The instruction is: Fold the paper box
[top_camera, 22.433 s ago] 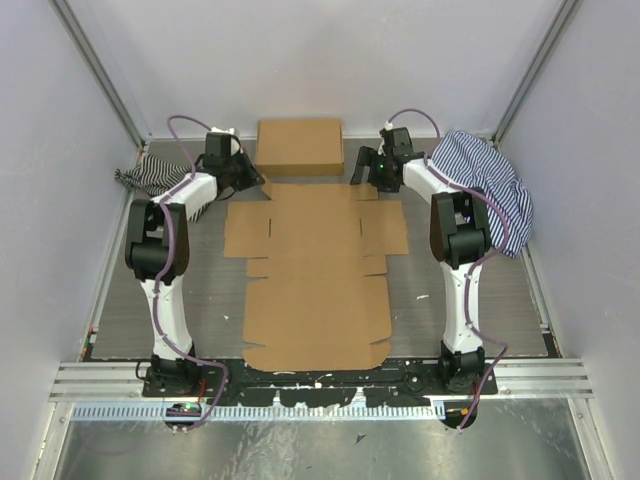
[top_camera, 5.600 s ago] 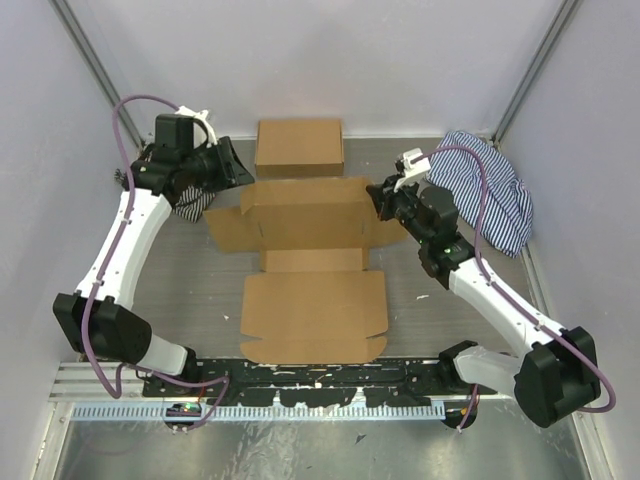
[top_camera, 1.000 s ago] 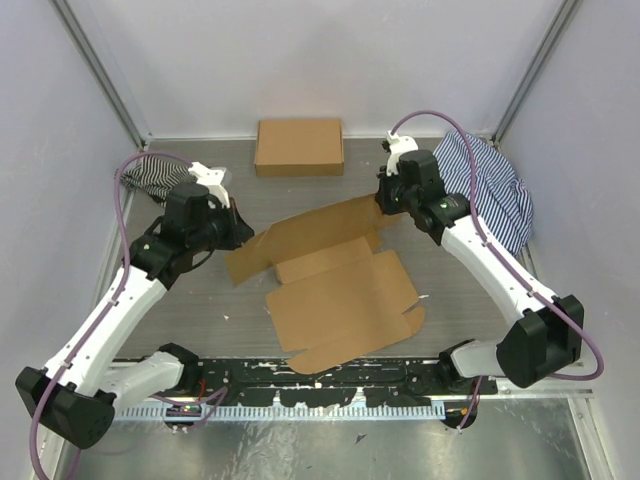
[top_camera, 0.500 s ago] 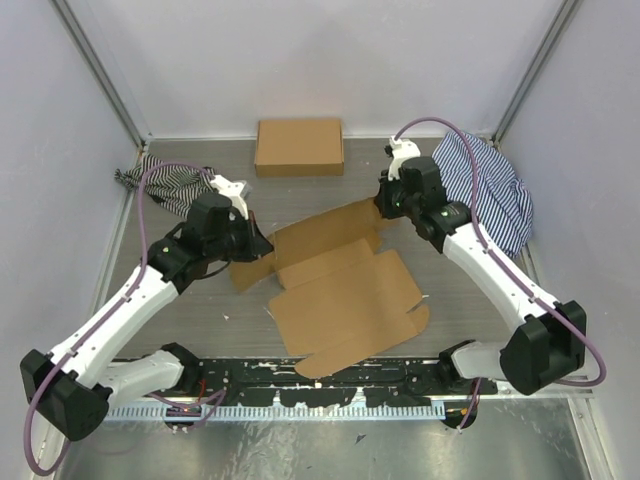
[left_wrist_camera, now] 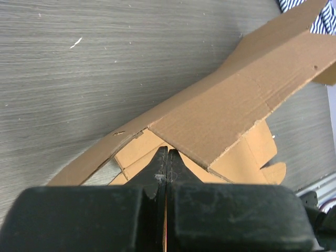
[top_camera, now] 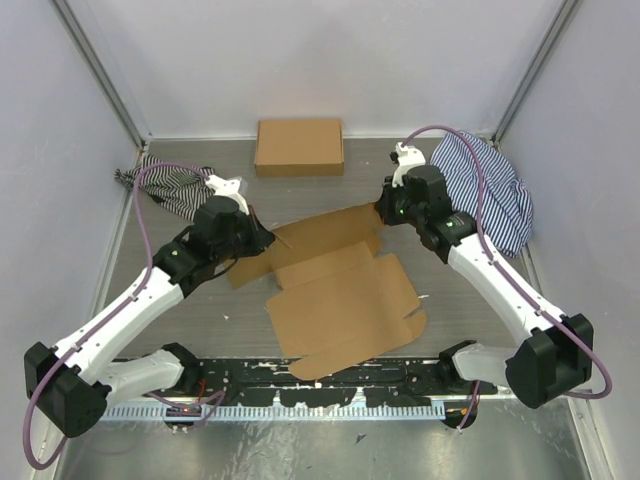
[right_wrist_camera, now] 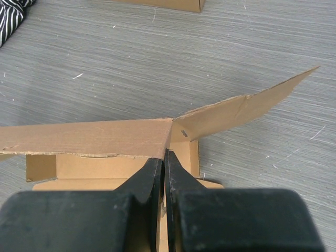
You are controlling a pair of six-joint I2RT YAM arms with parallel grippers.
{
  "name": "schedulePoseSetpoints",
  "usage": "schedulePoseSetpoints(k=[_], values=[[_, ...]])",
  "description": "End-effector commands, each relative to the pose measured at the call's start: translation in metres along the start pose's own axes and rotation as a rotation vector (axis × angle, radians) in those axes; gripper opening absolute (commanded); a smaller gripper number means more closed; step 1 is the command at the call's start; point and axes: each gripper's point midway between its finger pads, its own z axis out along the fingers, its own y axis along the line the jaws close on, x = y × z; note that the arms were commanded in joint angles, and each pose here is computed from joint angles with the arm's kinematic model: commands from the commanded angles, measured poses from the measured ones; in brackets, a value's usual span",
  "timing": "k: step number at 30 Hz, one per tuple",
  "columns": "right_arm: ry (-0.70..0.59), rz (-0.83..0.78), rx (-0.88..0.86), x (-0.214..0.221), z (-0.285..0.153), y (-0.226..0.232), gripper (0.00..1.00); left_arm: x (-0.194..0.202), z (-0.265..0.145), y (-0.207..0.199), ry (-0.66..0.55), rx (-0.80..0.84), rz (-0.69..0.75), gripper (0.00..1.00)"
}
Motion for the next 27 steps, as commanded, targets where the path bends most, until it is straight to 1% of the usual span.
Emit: schedulePoseSetpoints(k=[1, 6, 9, 13, 18, 22, 25, 27], values=[[-0.018, 0.046, -0.07, -0.003, -0.01, 0.015, 0.01, -0.025, 0.0, -0.005, -0.139, 0.009, -0.067, 0.0], [-0.007, 0.09, -0.078, 0.002, -0.011, 0.018, 0.01, -0.033, 0.002, -0.014, -0.188, 0.051, -0.132, 0.0], [-0.006, 0.123, -0.085, 0.007, -0.011, 0.019, 0.01, -0.035, 0.003, -0.019, -0.2, 0.068, -0.139, 0.0], [-0.019, 0.15, -0.032, 0.013, -0.007, 0.009, 0.01, -0.039, 0.0, -0.019, -0.19, 0.055, -0.086, 0.0], [-0.091, 0.181, 0.048, 0.006, -0.002, -0.006, 0.01, -0.034, -0.013, -0.01, -0.141, 0.005, 0.011, 0.05], [-0.18, 0.149, 0.059, -0.008, 0.002, -0.01, 0.01, -0.022, -0.025, 0.0, -0.1, -0.017, 0.059, 0.06], [-0.198, 0.08, 0.051, -0.013, 0.007, -0.01, 0.03, -0.014, -0.034, 0.008, -0.082, -0.034, 0.074, 0.08], [-0.203, 0.034, 0.049, -0.015, 0.009, -0.011, 0.03, -0.014, -0.041, 0.012, -0.094, -0.036, 0.088, 0.09]])
